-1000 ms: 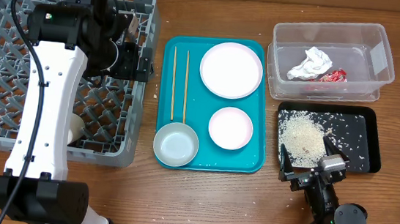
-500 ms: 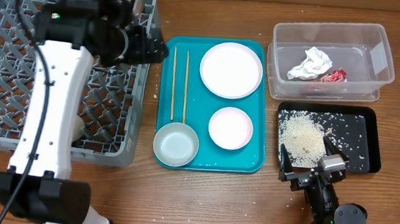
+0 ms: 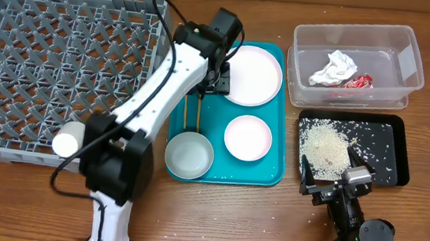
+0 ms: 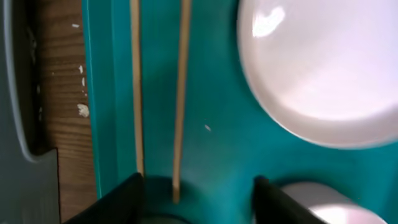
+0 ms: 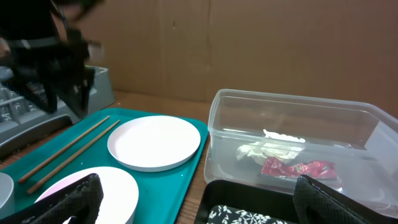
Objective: Sort waste into correct bins and load items into the dishwasher
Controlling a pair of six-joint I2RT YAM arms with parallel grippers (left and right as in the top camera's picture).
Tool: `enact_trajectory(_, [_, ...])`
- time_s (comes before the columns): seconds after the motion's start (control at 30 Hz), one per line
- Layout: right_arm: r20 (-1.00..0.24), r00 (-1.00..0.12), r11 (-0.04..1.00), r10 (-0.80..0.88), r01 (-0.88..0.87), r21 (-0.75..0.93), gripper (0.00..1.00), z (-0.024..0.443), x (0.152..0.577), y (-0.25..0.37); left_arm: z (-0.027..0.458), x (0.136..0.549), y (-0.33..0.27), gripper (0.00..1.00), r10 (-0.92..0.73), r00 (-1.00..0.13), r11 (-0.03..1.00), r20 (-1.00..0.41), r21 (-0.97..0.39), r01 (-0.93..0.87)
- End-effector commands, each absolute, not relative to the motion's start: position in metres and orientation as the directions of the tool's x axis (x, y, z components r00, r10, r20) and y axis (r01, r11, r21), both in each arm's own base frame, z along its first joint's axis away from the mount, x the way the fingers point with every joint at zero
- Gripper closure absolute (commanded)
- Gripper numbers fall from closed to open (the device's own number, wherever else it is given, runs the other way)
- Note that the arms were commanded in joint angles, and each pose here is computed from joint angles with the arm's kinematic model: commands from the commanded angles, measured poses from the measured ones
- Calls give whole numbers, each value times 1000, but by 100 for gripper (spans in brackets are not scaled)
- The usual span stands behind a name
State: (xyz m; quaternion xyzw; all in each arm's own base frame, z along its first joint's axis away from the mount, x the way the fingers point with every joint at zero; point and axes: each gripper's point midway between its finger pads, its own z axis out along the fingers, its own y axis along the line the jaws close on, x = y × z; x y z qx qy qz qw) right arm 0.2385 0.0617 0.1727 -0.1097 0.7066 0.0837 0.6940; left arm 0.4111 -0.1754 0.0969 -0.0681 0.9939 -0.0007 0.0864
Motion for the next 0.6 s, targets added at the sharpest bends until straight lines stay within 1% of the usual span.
enact_trajectory(0.0, [-999,-14,959,-35,-281,-30,0,170,238,64,50,415,-156,53,-228,-969,972,-89,43,-233])
enact_trajectory(0.03, [-999,-14,959,-35,-281,-30,0,170,238,64,38,412,-157,59,-234,-971,971,-51,36,-236])
enact_trajectory(0.1, [-999,-14,959,-35,-281,-30,0,170,238,64,20,410,-162,63,-210,-978,978,-2,16,-210])
enact_trajectory(0.13, [-999,-14,959,-35,-281,-30,0,170,238,64,7,409,-165,68,-181,-983,983,27,5,-181])
enact_trajectory(0.2, [-999,-14,959,-35,-281,-30,1,170,238,64,-14,403,-169,80,-155,-985,988,82,0,-155])
enact_trajectory(0.23, [-999,-14,959,-35,-281,-30,0,170,238,64,-20,400,-169,91,-145,-984,989,101,-3,-146])
enact_trajectory(0.27, [-999,-14,959,-35,-281,-30,0,170,238,64,-22,398,-169,96,-143,-983,990,112,-1,-144])
enact_trajectory(0.33, [-999,-14,959,-35,-281,-30,0,170,238,64,-21,397,-168,96,-144,-983,989,117,-3,-146])
enact_trajectory(0.47, [-999,-14,959,-35,-281,-30,0,170,238,64,15,409,-164,96,-142,-987,987,79,-59,-146])
enact_trajectory(0.53, [-999,-14,959,-35,-281,-30,0,170,238,64,51,419,-150,96,-171,-985,983,24,-69,-172])
enact_trajectory(0.57, [-999,-14,959,-35,-281,-30,0,170,238,64,84,426,-130,96,-188,-982,981,-38,-64,-185])
